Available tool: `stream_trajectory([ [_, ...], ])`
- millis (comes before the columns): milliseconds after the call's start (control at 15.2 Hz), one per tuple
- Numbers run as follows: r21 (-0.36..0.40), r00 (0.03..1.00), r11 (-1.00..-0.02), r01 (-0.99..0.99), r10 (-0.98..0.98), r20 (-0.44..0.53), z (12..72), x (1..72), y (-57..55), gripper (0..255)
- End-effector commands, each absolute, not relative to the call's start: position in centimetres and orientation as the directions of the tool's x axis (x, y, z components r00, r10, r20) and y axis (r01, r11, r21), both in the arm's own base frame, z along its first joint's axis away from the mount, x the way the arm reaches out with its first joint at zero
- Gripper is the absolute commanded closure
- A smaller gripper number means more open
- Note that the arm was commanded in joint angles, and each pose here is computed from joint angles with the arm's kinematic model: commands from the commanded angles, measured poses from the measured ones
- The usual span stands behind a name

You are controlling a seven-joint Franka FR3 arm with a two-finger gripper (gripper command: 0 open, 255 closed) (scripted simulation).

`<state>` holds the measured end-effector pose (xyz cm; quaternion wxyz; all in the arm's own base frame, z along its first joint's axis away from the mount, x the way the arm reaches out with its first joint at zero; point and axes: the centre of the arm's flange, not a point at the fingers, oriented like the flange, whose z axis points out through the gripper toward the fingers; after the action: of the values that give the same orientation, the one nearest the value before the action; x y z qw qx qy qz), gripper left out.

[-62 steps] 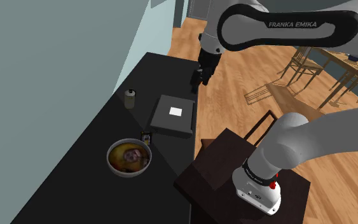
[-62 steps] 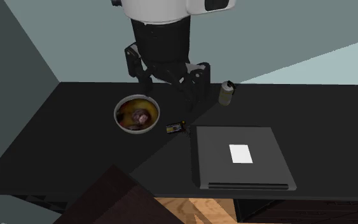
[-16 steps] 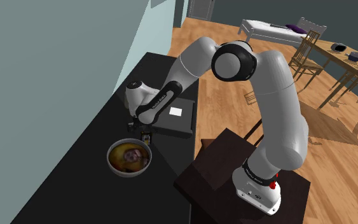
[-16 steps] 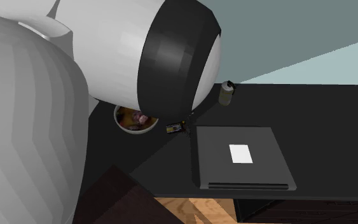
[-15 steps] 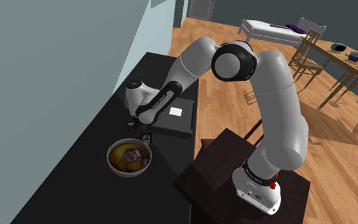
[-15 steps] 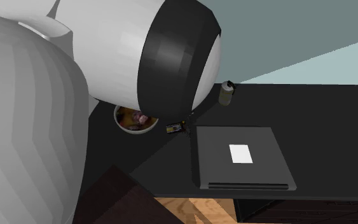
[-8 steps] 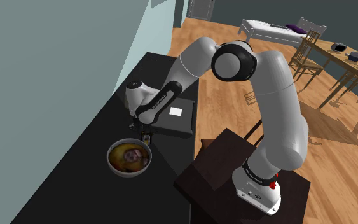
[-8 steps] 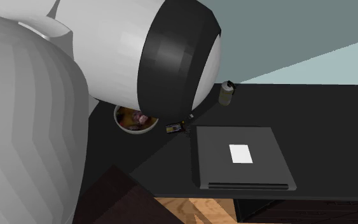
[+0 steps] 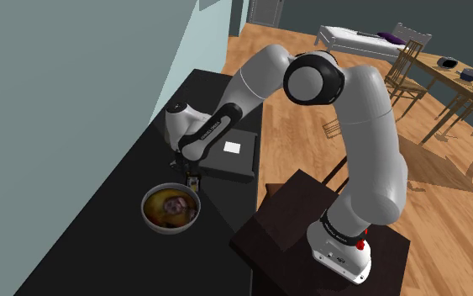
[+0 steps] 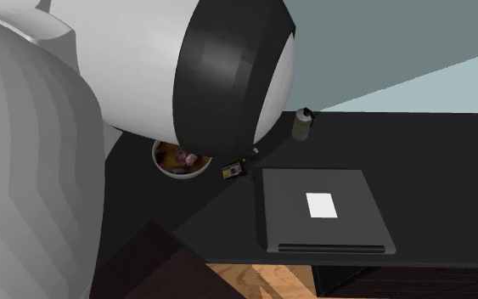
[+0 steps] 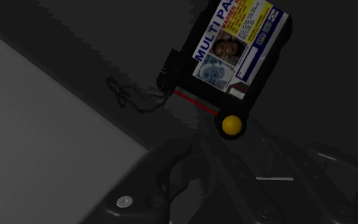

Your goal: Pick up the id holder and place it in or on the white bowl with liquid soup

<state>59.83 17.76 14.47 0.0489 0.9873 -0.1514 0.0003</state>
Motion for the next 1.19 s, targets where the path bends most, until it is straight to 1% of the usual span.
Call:
stream_trajectory([
  [0,0.097,0.954,-0.949,-0.299,-0.299,0.015,15.4,59.7,17.6,255],
  [1122,0.097,0.954,-0.949,-0.299,-0.299,0.015,24.4,59.7,17.6,255],
])
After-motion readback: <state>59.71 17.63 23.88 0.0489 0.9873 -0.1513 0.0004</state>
